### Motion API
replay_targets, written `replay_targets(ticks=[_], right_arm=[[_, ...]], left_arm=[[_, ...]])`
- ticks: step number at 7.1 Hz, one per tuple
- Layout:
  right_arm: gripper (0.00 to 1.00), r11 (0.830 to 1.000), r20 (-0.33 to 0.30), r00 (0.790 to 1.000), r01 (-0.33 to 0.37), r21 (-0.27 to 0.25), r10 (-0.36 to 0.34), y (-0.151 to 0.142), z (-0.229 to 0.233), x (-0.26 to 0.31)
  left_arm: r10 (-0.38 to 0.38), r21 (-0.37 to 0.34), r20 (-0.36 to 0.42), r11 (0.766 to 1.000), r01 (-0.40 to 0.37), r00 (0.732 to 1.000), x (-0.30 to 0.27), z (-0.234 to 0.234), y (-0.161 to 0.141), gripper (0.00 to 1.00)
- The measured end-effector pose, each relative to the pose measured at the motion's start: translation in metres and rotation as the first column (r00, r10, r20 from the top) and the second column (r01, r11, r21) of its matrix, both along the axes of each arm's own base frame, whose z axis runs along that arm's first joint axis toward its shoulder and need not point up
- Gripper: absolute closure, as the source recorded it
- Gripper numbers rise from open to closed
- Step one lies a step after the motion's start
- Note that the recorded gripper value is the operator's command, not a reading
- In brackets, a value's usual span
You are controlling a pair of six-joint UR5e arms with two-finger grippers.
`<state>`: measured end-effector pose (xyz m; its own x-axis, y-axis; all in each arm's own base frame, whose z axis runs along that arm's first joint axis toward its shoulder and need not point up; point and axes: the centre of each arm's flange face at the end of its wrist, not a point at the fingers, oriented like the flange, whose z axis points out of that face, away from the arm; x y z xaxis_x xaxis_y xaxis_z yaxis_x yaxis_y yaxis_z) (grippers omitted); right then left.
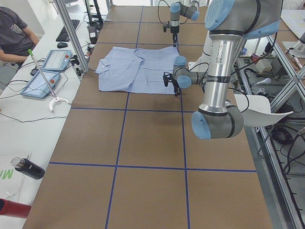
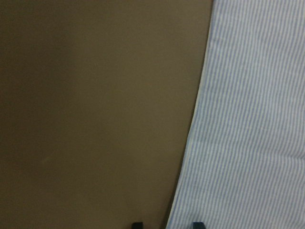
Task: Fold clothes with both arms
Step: 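Grasp the hem corners with both grippers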
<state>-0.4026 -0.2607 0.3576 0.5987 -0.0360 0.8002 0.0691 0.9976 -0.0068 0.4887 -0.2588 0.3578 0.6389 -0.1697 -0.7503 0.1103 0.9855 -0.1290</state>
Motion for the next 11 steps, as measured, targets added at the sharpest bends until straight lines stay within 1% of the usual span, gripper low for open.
replay_targets(ticks=[6, 7, 11], right_arm=[[1.0, 1.0, -0.001, 1.0, 0.003, -0.009, -0.003, -0.0013, 0.0014, 0.0024], [1.0, 1.0, 0.0, 1.0, 0.003, -0.009, -0.003, -0.0013, 0.0012, 0.0023], [1.0, 1.0, -0.001, 1.0, 0.004, -0.009, -0.004, -0.0013, 0.002, 0.0027]], left_arm=[[0.001, -0.002, 0.002, 1.0, -0.001, 1.0, 0.0012, 0.0001, 0.0008, 0.57], [0.002, -0.004, 0.004, 1.0, -0.002, 1.0, 0.0017, 0.0006, 0.0013, 0.6], [-0.002, -0.019, 0.014, 1.0, 0.002, 1.0, 0.005, 0.0018, 0.0044, 1.0]])
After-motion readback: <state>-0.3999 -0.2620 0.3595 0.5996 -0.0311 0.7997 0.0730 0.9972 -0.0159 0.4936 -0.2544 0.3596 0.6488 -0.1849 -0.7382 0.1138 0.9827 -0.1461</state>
